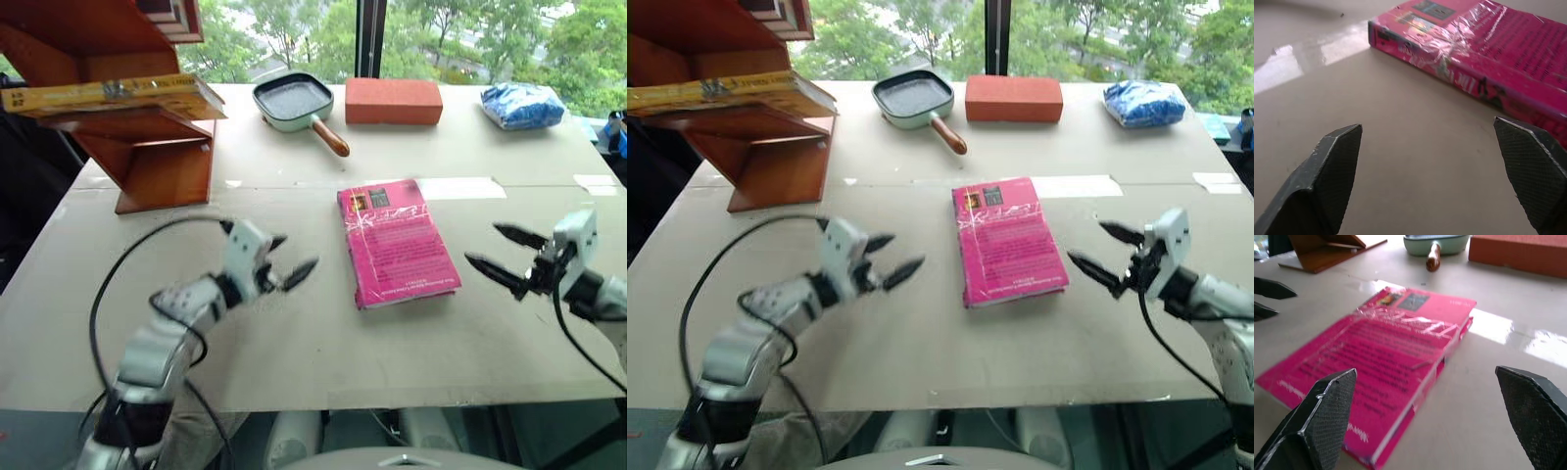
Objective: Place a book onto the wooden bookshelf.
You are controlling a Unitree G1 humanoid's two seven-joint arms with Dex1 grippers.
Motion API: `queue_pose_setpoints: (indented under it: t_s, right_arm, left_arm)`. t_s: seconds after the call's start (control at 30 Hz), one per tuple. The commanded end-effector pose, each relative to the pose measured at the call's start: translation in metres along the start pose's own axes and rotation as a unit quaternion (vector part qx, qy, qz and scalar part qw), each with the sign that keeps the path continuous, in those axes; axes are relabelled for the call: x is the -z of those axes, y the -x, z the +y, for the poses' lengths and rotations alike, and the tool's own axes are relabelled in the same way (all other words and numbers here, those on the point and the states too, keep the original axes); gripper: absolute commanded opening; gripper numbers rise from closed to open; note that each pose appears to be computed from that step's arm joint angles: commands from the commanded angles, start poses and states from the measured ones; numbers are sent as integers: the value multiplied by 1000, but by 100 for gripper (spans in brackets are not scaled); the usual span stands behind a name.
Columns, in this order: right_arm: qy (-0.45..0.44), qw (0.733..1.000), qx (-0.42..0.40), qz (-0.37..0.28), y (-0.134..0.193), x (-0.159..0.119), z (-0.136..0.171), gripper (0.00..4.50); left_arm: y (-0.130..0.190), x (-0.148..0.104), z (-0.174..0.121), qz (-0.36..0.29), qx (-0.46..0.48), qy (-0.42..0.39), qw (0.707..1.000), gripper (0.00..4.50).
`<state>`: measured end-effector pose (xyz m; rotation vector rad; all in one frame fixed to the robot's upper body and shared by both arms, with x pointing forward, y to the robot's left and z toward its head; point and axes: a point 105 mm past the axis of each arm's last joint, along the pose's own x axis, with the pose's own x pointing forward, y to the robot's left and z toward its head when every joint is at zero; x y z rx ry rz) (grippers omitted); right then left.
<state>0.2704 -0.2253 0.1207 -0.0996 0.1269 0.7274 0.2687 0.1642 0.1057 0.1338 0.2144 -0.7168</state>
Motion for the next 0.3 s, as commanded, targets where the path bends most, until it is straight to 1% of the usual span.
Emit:
queue_pose_setpoints:
  t_s: [0.03, 0.13, 0.2, 0.3]
  right_arm:
    - [27, 1000, 1, -5, 8, 5, -1, 450]
    - [22, 1000, 6, -5, 13, 11, -2, 450]
    - [23, 1000, 6, -3, 16, 14, -1, 450]
    - [28, 999, 17, -18, 17, 13, -2, 450]
  left_arm:
    - [18, -14, -11, -24, 10, -23, 999, 443]
    - [23, -3, -12, -19, -8, -22, 1000, 443]
    - [22, 7, -12, -4, -19, -35, 999, 443]
    - [20, 14, -12, 7, -37, -43, 998, 443]
